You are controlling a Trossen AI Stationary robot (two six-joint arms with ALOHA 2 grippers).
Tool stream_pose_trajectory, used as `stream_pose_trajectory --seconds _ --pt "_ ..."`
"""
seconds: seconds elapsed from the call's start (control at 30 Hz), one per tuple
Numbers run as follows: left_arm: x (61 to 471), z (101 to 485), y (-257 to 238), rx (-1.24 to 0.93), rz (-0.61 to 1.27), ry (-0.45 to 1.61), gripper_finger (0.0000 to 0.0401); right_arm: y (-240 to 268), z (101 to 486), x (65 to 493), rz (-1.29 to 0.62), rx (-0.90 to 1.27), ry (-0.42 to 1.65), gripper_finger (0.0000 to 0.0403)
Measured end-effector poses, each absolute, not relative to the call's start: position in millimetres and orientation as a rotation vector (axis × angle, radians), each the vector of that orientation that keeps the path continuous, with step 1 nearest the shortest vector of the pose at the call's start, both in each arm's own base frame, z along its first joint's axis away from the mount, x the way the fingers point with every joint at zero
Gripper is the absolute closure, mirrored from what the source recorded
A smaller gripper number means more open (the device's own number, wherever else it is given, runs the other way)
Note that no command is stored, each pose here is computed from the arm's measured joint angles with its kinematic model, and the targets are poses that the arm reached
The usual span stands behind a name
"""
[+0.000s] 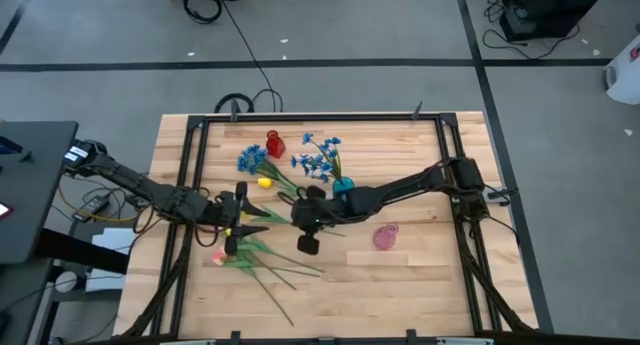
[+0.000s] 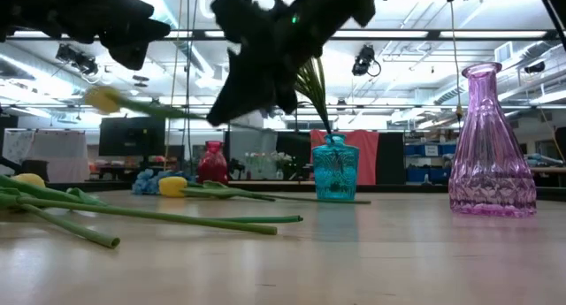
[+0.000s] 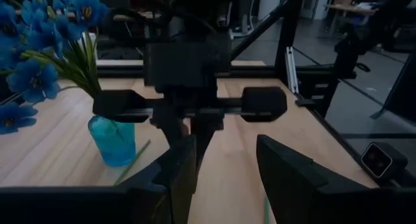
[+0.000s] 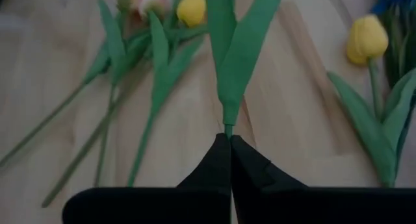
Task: Sort flowers into vase by color
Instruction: Put the middle yellow tulip into the violet flower vase
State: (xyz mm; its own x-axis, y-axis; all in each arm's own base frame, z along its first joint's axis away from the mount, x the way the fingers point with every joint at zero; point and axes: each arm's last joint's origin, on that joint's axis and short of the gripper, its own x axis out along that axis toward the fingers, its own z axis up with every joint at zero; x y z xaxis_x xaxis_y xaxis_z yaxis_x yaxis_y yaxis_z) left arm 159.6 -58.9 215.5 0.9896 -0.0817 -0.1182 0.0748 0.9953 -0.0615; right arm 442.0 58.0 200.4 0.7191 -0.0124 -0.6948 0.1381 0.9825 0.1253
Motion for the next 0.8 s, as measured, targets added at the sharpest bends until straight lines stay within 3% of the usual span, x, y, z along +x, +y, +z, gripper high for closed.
stream_pose_trajectory --seconds 0.5,0.8 --pt "152 231 -56 -0.036 -0.102 0.004 0.0233 82 293 393 0.04 0.048 0.647 0.0397" --pt "152 230 -56 -0.045 -0.104 0.015 0.0233 82 334 352 -0.015 -0.041 0.572 0.0396"
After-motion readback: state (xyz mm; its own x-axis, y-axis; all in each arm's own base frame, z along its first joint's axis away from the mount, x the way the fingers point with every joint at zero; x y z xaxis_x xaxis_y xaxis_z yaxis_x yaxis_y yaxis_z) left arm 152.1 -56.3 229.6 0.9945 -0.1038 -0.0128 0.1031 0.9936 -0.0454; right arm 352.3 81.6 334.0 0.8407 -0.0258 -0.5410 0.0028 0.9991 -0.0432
